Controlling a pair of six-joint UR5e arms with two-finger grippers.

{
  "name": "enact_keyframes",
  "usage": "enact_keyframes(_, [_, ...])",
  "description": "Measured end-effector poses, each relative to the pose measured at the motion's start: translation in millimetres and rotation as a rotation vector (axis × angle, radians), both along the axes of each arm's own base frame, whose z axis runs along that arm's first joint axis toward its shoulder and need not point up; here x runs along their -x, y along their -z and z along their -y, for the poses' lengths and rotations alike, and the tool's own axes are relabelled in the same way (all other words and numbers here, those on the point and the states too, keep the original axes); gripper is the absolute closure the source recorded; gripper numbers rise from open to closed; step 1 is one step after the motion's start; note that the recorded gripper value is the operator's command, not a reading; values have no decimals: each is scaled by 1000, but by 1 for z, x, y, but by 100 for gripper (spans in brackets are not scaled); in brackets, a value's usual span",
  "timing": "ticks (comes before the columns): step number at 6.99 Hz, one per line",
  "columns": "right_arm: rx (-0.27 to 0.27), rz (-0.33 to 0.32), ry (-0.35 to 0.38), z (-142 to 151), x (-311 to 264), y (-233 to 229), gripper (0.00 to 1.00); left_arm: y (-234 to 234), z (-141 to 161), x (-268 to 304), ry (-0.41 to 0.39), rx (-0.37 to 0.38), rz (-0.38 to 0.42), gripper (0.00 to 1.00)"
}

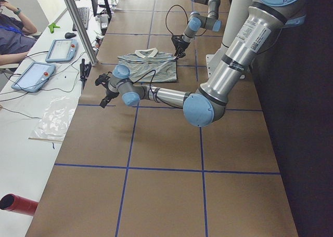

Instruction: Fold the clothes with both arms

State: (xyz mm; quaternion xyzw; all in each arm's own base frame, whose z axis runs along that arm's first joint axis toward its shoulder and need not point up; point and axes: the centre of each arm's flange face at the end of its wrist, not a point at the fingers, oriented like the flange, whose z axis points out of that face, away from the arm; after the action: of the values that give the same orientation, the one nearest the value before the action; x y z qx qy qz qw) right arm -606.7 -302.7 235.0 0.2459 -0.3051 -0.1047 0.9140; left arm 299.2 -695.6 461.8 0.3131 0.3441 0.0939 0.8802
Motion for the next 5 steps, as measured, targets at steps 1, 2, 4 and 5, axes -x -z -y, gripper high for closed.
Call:
enact_keyframes(1, [-6, 1, 5, 0, 1, 3, 100, 0, 0, 0, 0, 0, 0, 0])
enact_keyframes(2, [-9, 2, 5, 1, 1, 5, 100, 0, 0, 0, 0, 0, 0, 0])
enact_keyframes(4, [-17, 15, -2, 3, -2, 12, 100, 0, 0, 0, 0, 0, 0, 0])
enact_keyframes(5, [-22, 31, -12, 10, -6, 22, 100, 0, 0, 0, 0, 0, -1, 0])
